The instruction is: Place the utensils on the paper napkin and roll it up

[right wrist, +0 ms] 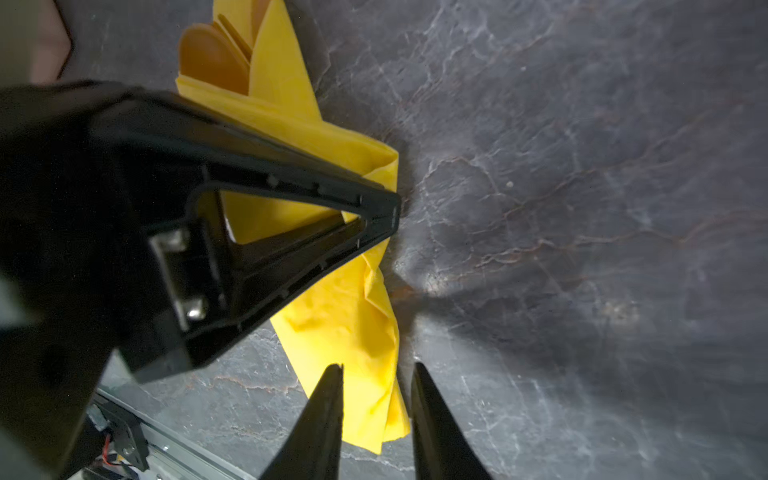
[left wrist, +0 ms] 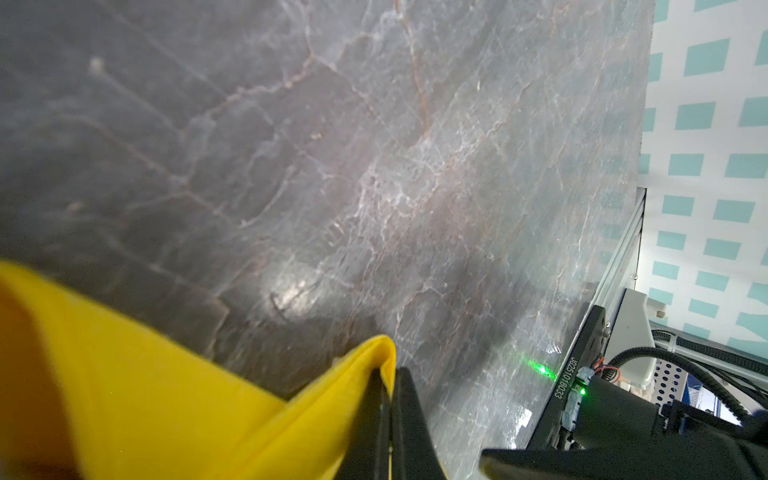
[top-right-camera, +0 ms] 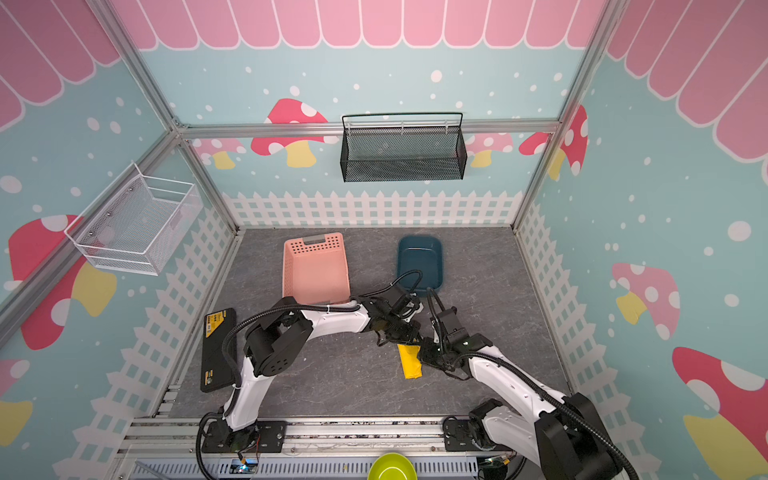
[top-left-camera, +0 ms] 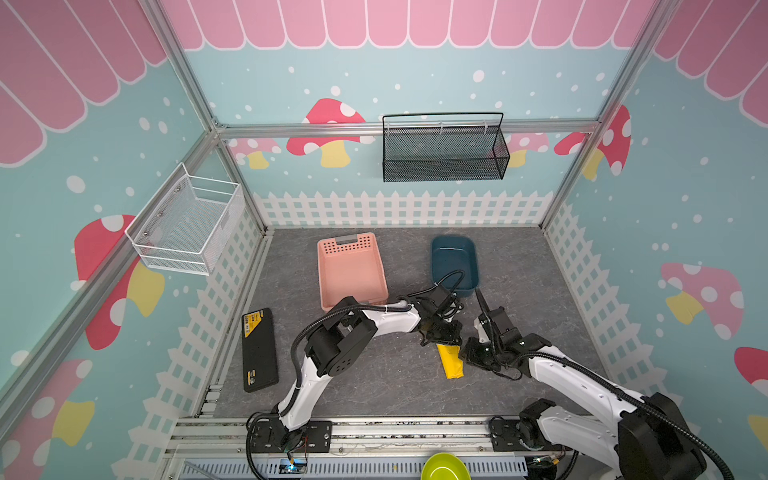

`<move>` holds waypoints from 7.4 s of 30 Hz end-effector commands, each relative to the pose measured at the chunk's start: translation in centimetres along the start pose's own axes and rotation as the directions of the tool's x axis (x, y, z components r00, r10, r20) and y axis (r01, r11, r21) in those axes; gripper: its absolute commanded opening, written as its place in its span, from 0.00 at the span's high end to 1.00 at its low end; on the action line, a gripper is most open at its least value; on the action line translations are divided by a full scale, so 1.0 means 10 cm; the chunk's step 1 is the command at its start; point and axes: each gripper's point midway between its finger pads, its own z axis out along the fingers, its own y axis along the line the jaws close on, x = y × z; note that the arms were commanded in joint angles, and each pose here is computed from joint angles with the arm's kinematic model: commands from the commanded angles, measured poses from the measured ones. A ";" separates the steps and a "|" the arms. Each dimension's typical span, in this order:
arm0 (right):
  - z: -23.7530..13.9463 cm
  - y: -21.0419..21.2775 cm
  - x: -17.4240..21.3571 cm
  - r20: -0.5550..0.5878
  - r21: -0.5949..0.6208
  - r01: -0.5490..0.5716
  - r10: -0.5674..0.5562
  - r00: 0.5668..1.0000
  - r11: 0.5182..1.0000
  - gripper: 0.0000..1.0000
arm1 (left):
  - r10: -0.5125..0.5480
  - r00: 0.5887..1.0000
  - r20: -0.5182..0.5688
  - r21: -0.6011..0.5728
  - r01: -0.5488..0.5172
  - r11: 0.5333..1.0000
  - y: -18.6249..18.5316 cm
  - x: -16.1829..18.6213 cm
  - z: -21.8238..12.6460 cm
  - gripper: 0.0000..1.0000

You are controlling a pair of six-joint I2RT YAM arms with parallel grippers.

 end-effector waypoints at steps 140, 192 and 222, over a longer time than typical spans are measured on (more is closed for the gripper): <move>0.51 0.49 -0.15 -0.058 -0.149 0.029 -0.038 0.998 0.988 0.86 | -0.142 0.990 -0.009 -0.149 0.139 0.979 0.62 0.44 -0.44 0.93; 0.69 -0.03 0.22 -0.162 -0.016 0.019 -0.021 0.987 1.000 0.99 | -0.256 0.955 0.151 -0.037 0.264 0.964 0.84 0.34 -0.76 0.55; 0.74 0.01 0.32 -0.182 -0.079 -0.028 0.013 0.983 0.996 1.00 | -0.403 0.913 0.060 0.103 0.396 0.912 0.84 0.71 -0.62 0.51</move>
